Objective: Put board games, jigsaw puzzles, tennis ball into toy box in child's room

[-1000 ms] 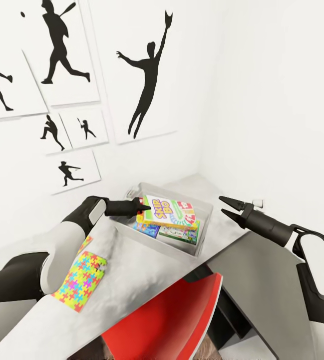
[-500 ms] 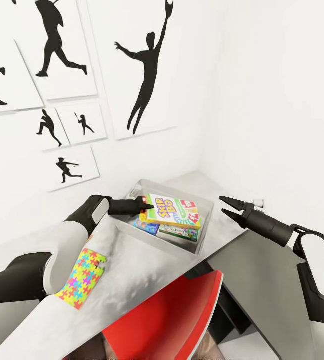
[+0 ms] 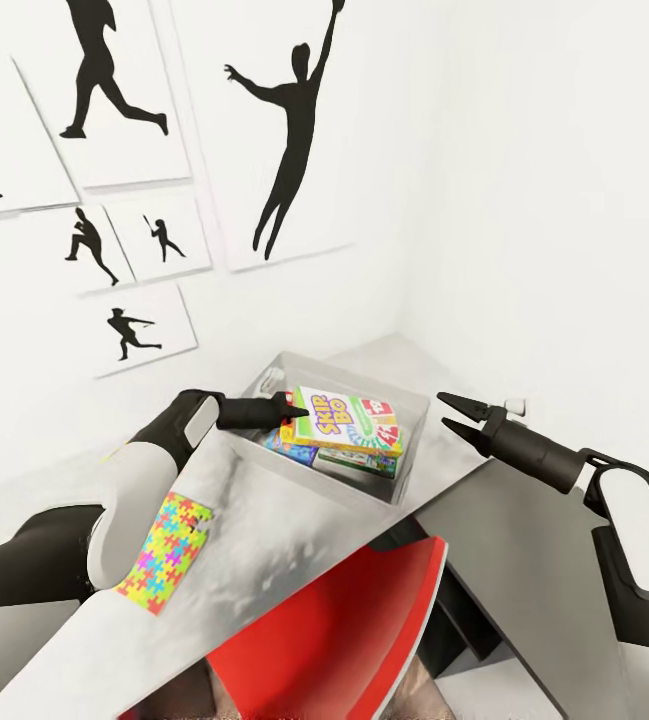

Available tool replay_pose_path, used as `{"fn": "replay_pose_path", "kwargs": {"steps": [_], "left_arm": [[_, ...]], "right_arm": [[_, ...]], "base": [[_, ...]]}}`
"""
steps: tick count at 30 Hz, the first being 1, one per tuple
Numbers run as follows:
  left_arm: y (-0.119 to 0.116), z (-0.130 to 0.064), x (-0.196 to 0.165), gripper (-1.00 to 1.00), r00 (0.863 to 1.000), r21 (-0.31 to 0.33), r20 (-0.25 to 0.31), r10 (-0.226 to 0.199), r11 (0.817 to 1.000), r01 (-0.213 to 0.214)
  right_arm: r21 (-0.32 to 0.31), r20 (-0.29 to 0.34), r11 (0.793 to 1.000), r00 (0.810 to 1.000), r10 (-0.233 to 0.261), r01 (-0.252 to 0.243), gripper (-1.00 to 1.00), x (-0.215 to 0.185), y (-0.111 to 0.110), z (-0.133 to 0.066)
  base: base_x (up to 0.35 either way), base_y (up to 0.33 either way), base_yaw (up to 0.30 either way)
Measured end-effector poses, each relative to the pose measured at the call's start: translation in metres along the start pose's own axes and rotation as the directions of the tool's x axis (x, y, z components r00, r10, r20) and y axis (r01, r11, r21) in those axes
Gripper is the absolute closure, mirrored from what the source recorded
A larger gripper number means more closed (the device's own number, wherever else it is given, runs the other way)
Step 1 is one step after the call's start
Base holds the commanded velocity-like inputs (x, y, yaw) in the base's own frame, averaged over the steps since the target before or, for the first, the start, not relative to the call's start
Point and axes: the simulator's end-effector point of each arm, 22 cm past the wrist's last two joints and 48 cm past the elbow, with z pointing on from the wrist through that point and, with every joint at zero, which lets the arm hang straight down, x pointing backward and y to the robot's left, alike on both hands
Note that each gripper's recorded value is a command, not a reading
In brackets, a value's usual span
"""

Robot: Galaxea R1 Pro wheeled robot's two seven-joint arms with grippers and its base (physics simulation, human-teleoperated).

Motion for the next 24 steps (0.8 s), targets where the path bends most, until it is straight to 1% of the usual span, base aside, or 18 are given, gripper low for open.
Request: {"fn": "replay_pose_path", "kwargs": {"steps": [6,12,15,17,19,22,24], "left_arm": [[0.001,0.0,-0.005,1.0,1.0,0.0,0.01,0.011,1.0,-0.011],[0.0,-0.001,-0.013,1.0,0.999,0.002,0.025,0.032,0.999,-0.032],[0.001,0.001,-0.013,1.0,0.999,-0.004,0.02,0.045,0.999,-0.045],[0.003,0.004,-0.01,1.0,0.998,-0.014,0.005,0.066,0.998,-0.066],[0.005,0.007,-0.009,1.0,0.995,-0.023,0.003,0.096,0.995,-0.096],[0.008,0.01,-0.008,1.0,0.993,-0.028,0.001,0.114,0.993,-0.114],[0.01,0.011,-0.007,1.0,0.993,-0.031,0.0,0.118,0.993,-0.117]], "right_arm": [[0.005,-0.004,1.0,1.0,0.007,-0.007,-1.0,0.002,-0.005,0.002],[0.01,-0.008,1.0,1.0,0.014,-0.013,-1.0,0.004,-0.01,0.003],[0.012,-0.012,1.0,1.0,0.018,-0.018,-1.0,0.006,-0.013,0.005],[0.013,-0.014,1.0,1.0,0.021,-0.021,-1.0,0.008,-0.014,0.006],[0.014,-0.016,1.0,1.0,0.024,-0.024,-1.0,0.009,-0.016,0.007],[0.017,-0.018,0.999,0.999,0.028,-0.027,-1.0,0.01,-0.019,0.008],[0.02,-0.019,0.999,0.999,0.029,-0.029,-1.0,0.01,-0.021,0.008]], "base": [[0.0,0.0,0.0],[0.0,0.0,0.0],[0.0,0.0,0.0],[0.0,0.0,0.0],[0.0,0.0,0.0],[0.0,0.0,0.0],[0.0,0.0,0.0]]}}
